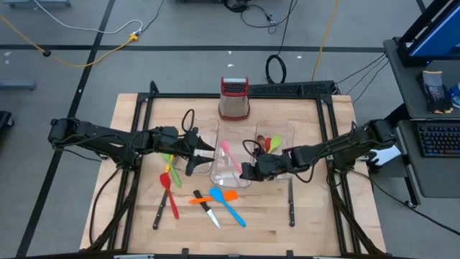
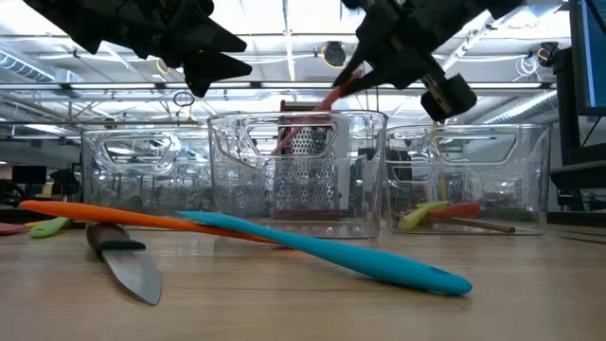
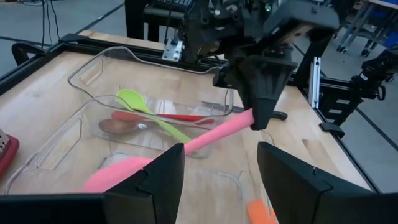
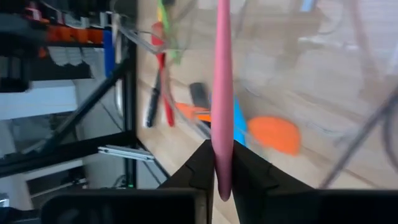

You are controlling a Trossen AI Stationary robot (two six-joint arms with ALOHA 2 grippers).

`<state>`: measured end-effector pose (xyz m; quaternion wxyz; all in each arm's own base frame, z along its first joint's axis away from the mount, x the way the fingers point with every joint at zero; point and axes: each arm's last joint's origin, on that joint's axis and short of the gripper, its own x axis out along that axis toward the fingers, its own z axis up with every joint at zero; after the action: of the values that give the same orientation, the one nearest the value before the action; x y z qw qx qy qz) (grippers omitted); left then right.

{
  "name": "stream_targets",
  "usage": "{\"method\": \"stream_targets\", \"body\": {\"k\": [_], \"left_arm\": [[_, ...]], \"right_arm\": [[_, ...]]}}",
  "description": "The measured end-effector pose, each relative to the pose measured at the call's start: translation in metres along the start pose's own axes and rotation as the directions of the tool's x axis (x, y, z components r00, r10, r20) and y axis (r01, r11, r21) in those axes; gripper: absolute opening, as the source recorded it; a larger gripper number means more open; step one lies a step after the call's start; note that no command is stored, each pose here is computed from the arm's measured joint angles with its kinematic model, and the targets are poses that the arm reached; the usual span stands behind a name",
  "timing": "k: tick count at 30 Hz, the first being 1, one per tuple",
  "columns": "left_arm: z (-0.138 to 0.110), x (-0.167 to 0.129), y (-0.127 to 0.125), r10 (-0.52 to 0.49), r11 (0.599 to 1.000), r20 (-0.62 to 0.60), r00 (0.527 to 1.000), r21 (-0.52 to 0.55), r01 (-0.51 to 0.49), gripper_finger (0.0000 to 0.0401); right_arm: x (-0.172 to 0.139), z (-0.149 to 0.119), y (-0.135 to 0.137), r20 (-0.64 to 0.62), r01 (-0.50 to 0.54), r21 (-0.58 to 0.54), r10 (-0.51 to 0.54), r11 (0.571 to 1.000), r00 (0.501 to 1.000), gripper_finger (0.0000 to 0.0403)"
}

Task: Pick & Place Kitchen Items
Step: Put the pink spatula into the middle transparent bin

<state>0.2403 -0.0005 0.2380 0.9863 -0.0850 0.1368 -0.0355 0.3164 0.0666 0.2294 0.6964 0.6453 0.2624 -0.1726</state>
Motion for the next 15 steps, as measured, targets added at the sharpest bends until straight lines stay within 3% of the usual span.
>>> {"method": "stream_targets", "body": {"k": [5, 15], "left_arm": [[0.0000, 0.0000, 0.0000, 0.000, 1.000, 0.000, 1.000, -0.008, 0.000, 0.0207], [0.0000, 0.0000, 0.0000, -0.001, 1.000, -0.001, 1.000, -0.009, 0.001, 0.0207]], "right_arm": [[0.0002, 0.0040, -0.0011, 0.012, 0.012, 0.003, -0.012, 1.000, 1.000, 0.0029], [0.0006, 0.0105, -0.0011, 0.028, 0.015, -0.046, -0.013, 0.999, 1.000, 0.0085]]}}
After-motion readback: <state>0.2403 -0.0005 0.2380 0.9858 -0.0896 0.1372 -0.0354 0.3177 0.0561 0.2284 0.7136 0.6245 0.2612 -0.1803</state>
